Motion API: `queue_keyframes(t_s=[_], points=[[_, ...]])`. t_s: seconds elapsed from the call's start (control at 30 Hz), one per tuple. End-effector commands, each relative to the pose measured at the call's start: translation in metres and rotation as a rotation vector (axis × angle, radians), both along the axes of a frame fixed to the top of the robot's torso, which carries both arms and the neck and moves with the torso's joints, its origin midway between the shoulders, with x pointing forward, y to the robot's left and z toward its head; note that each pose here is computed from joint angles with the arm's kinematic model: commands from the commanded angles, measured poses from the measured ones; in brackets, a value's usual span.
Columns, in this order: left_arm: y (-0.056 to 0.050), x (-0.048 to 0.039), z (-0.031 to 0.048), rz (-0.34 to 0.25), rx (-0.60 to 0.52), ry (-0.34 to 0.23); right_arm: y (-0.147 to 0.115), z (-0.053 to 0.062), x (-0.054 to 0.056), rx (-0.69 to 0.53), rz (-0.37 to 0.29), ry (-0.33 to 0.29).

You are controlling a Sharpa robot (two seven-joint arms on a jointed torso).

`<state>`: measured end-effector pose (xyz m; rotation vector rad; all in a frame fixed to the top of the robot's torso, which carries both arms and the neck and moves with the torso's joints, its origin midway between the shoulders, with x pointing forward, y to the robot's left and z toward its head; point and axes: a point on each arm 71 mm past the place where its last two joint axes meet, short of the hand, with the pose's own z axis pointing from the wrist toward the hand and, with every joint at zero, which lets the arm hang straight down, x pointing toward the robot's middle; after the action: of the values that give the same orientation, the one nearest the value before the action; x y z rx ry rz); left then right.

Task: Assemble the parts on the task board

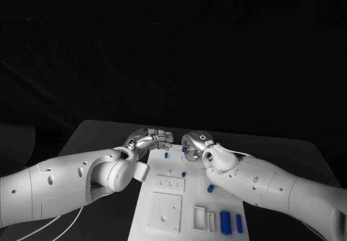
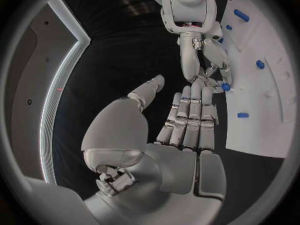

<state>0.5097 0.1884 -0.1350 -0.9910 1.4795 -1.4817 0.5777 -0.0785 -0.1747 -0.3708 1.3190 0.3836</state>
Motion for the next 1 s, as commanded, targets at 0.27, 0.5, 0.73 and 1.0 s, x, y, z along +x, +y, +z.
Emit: queue_keyframes(t_s=[0.27,0.5,0.73,1.0], points=[[-0.0043,-0.0008,0.0026,-0.014,-0.002,-0.013,0.0042,-0.0018,0.0007,-0.033,-0.001,0.008],[-0.0055,-0.0013,0.0053,-0.018,-0.003,-0.017,0.0041,-0.0056,0.0024,-0.042,-0.012,0.017],[-0.0054,-0.0015,0.0079,-0.020,-0.003,-0.022,-0.0004,-0.0071,0.0044,-0.048,-0.031,0.023],[-0.0049,-0.0013,0.0085,-0.018,-0.002,-0.023,-0.0003,-0.0074,0.0046,-0.050,-0.035,0.026]])
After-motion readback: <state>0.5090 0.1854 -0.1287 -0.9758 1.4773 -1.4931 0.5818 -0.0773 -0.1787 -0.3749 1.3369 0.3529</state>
